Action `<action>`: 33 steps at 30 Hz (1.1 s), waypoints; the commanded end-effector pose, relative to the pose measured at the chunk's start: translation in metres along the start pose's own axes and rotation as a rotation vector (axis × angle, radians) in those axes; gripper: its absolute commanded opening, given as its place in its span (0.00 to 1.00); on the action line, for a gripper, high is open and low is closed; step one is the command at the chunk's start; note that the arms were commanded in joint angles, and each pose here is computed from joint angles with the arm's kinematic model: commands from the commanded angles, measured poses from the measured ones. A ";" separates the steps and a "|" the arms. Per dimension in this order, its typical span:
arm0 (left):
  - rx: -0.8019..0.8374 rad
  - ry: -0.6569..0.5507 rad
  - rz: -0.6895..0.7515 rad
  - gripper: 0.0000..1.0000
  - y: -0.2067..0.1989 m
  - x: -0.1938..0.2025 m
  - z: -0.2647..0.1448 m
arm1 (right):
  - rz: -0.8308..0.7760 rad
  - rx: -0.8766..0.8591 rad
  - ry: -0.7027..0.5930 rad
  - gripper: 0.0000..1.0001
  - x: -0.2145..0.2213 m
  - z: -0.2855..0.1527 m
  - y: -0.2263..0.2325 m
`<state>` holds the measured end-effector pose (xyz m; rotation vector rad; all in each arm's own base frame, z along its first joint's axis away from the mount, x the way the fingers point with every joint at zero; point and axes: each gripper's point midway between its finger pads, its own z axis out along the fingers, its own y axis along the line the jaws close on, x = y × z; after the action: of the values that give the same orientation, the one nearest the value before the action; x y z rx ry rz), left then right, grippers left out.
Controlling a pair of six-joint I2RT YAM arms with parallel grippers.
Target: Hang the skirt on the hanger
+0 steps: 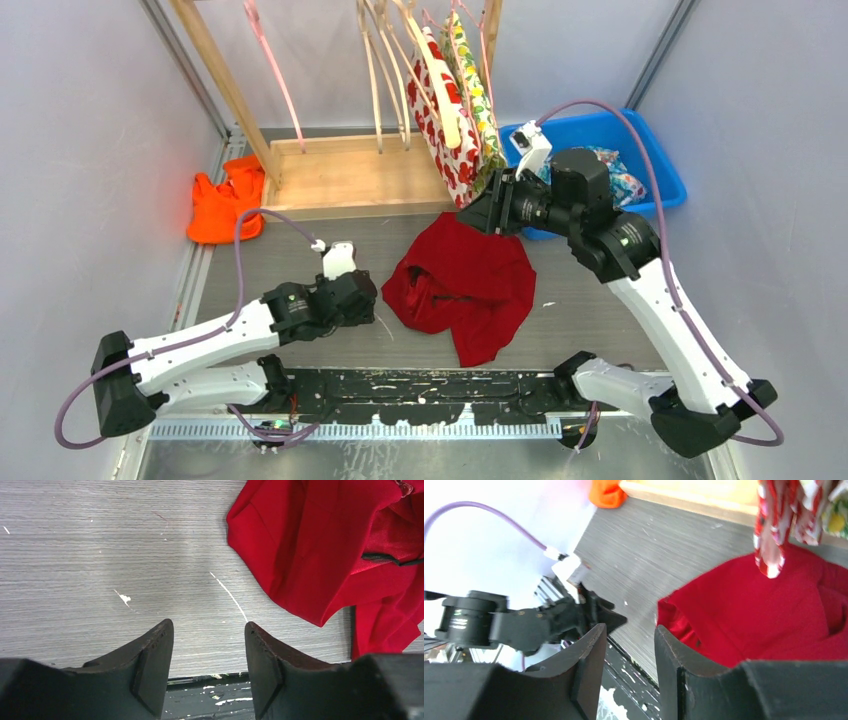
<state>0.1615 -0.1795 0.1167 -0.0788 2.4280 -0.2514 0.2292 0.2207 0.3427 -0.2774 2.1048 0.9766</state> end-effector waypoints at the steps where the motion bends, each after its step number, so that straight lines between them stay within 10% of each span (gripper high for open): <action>1: 0.034 -0.036 -0.013 0.58 -0.011 -0.014 -0.005 | -0.027 -0.059 -0.205 0.43 -0.052 -0.013 0.033; 7: 0.033 -0.045 -0.019 0.79 -0.008 -0.017 -0.008 | -0.047 -0.045 -0.336 0.37 -0.115 0.017 0.046; 33: 0.066 -0.071 -0.058 0.80 0.007 -0.015 -0.020 | -0.096 0.010 -0.515 0.45 -0.194 0.101 0.076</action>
<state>0.1582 -0.1735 0.1395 -0.1137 2.3639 -0.3647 0.3830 0.3246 0.4404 -0.1336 1.7588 0.8248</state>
